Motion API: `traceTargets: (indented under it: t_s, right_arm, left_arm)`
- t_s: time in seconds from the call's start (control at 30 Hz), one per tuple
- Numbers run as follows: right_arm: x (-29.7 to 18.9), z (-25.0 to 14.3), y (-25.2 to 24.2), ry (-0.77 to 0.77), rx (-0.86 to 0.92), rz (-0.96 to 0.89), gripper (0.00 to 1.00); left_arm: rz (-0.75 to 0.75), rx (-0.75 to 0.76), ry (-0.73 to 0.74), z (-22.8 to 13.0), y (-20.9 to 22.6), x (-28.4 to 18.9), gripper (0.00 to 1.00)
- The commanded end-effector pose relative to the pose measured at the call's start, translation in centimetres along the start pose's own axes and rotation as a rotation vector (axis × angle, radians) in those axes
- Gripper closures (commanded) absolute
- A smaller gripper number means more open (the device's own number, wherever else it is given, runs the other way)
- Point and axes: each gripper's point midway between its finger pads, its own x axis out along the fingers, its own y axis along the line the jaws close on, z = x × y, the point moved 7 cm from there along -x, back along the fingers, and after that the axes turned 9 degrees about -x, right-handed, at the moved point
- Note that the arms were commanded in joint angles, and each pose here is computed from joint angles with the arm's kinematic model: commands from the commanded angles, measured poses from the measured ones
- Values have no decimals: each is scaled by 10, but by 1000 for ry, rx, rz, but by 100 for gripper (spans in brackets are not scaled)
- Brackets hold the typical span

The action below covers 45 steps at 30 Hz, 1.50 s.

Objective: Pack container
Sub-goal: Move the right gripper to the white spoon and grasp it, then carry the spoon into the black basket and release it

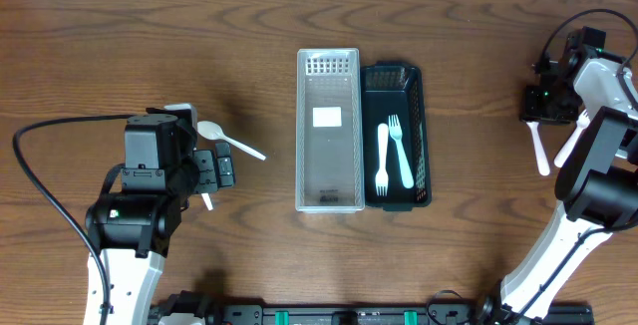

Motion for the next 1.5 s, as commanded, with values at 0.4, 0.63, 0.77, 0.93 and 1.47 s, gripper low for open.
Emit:
traceTargets:
  t_s: [0.4,0.63,0.77,0.93,1.47]
  right_arm:
    - [19,-3,2,35,1,-6,65]
    - [19,-3,2,36,1,-4,69]
    - [19,-3,5,30,5,17,73]
    - [19,-2,6,25,20,31,86]
    - [-58,27,49,-115,-19,6,99]
  left_arm:
    - [-2,3,-16,5,-1,-3,2]
    - [-2,3,-17,5,-1,-3,2]
    - [-2,3,-17,5,-1,-3,2]
    - [-2,3,-17,5,-1,-3,2]
    - [-2,3,-16,5,-1,-3,2]
